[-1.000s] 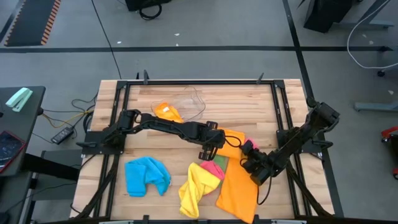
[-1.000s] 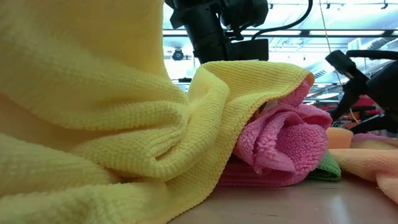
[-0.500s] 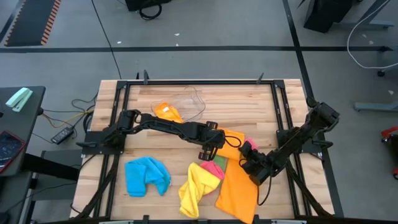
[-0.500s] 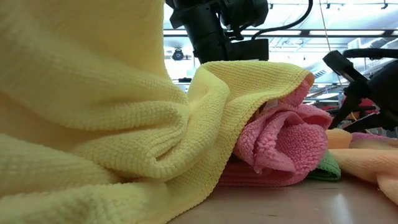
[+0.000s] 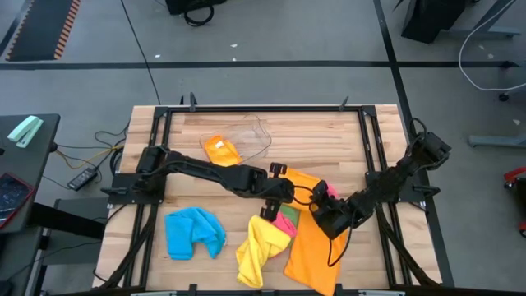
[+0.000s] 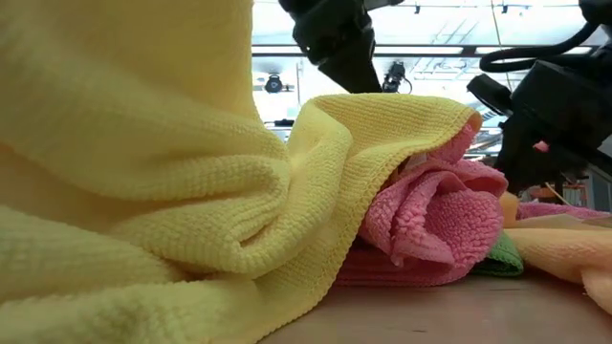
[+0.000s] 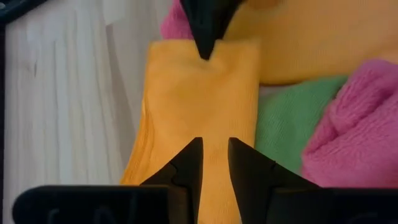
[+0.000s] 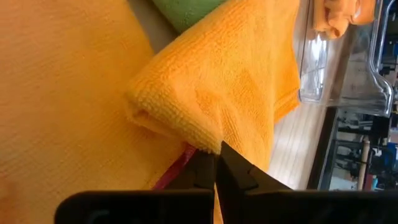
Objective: Fold microfiber towels
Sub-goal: Fold the orange microfiber towel
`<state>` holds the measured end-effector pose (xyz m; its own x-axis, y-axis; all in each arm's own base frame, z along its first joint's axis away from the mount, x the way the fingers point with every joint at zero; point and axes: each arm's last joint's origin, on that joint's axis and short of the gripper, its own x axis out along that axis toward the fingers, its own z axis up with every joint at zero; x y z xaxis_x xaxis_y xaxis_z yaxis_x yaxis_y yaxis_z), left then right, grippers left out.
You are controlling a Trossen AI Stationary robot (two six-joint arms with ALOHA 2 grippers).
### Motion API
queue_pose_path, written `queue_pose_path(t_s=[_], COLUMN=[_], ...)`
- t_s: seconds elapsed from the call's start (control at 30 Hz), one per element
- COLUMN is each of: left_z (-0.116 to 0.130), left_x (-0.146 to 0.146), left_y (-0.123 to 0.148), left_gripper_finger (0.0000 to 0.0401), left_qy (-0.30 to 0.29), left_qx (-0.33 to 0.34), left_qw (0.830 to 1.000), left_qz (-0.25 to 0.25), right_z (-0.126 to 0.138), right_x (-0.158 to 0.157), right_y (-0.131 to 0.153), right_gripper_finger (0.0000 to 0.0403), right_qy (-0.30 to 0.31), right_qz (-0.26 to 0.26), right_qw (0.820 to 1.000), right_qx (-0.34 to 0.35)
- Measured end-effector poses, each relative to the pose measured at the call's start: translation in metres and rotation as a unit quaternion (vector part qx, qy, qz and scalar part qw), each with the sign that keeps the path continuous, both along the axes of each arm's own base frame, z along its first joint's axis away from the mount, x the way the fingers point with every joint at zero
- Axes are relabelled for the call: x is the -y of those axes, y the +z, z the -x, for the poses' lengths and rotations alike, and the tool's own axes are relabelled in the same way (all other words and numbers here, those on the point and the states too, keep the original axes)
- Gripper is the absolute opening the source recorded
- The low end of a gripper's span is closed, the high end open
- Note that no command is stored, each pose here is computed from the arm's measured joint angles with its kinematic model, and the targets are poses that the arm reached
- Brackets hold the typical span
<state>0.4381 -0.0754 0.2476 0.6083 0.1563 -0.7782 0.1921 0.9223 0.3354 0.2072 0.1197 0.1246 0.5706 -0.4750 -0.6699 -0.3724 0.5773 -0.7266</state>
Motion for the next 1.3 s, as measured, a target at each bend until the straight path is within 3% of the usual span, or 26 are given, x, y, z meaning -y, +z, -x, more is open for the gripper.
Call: queue_pose_path(t_s=[0.13, 0.33, 0.47, 0.57, 0.67, 0.77, 1.07, 1.3], left_z=[0.005, 0.007, 0.009, 0.016, 0.027, 0.038, 0.064, 0.074], left_x=[0.009, 0.018, 0.029, 0.037, 0.043, 0.048, 0.051, 0.046], left_y=[-0.003, -0.004, -0.003, -0.001, 0.013, 0.027, 0.054, 0.058], left_gripper_finger=[0.0087, 0.0116, 0.0145, 0.0164, 0.0175, 0.0178, 0.0160, 0.0138], left_qy=[-0.003, -0.003, -0.014, -0.006, -0.006, -0.010, -0.007, -0.007], left_qx=[-0.020, -0.019, -0.016, -0.020, -0.017, -0.013, -0.020, -0.049], left_qw=[1.000, 1.000, 1.000, 0.999, 0.998, 0.998, 0.999, 0.998], left_qz=[0.002, 0.009, -0.001, -0.037, -0.056, -0.053, -0.035, -0.046], right_z=[-0.008, -0.013, -0.015, -0.016, -0.018, -0.019, -0.016, -0.015], right_x=[-0.003, -0.006, -0.002, 0.003, 0.010, 0.017, 0.055, 0.120], right_y=[0.014, 0.066, 0.105, 0.130, 0.154, 0.173, 0.240, 0.250], right_gripper_finger=[0.0003, 0.0002, 0.0001, 0.0001, 0.0001, 0.0000, 0.0000, 0.0000], right_qy=[-0.003, -0.043, -0.069, -0.083, -0.108, -0.138, -0.215, -0.331], right_qz=[-0.010, -0.054, -0.115, -0.170, -0.232, -0.252, -0.327, -0.315], right_qw=[1.000, 0.997, 0.989, 0.980, 0.965, 0.957, 0.919, 0.888], right_qx=[0.013, 0.045, 0.059, 0.060, 0.056, 0.049, 0.052, 0.060])
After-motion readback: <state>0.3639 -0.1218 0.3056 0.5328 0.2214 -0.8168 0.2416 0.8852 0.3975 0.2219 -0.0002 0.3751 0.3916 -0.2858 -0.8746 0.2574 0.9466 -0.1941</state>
